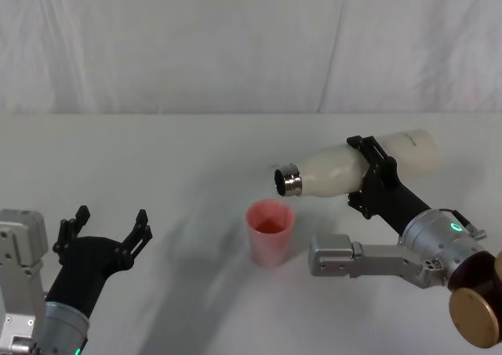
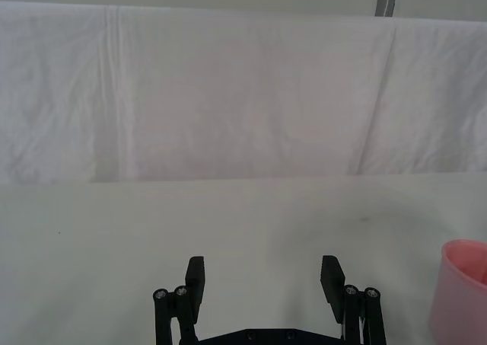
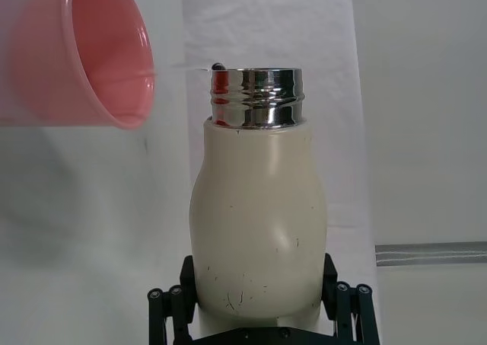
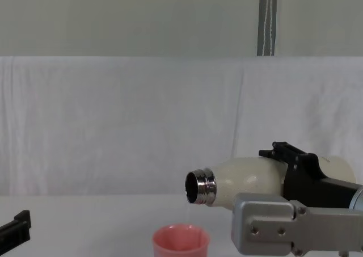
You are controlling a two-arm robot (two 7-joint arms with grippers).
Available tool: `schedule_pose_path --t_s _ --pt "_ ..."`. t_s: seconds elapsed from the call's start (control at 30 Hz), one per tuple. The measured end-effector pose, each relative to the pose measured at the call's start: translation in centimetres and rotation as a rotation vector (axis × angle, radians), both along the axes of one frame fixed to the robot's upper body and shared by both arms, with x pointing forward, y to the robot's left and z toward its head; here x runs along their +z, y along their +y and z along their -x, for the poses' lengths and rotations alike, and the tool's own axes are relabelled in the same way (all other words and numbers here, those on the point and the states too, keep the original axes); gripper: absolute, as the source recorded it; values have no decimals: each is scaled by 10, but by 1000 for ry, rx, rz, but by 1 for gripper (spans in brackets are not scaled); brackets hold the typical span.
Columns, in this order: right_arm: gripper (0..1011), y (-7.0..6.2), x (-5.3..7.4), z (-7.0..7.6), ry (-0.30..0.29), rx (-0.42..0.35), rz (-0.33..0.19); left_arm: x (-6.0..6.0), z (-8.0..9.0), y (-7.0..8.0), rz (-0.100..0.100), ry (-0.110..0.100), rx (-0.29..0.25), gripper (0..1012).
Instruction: Grasp the thermos with one hand and pour water into the cup lid.
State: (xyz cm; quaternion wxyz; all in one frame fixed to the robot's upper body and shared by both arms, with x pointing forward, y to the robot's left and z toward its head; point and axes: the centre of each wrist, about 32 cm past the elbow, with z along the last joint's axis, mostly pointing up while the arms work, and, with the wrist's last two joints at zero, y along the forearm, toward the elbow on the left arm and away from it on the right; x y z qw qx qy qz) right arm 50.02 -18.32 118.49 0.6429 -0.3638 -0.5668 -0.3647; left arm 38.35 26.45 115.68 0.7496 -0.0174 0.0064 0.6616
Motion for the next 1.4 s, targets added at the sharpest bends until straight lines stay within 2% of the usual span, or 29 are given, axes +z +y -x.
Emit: schedule_pose_path --t_s 1.4 --pt "950 4 7 1 -5 16 17 0 0 0 0 0 0 1001"
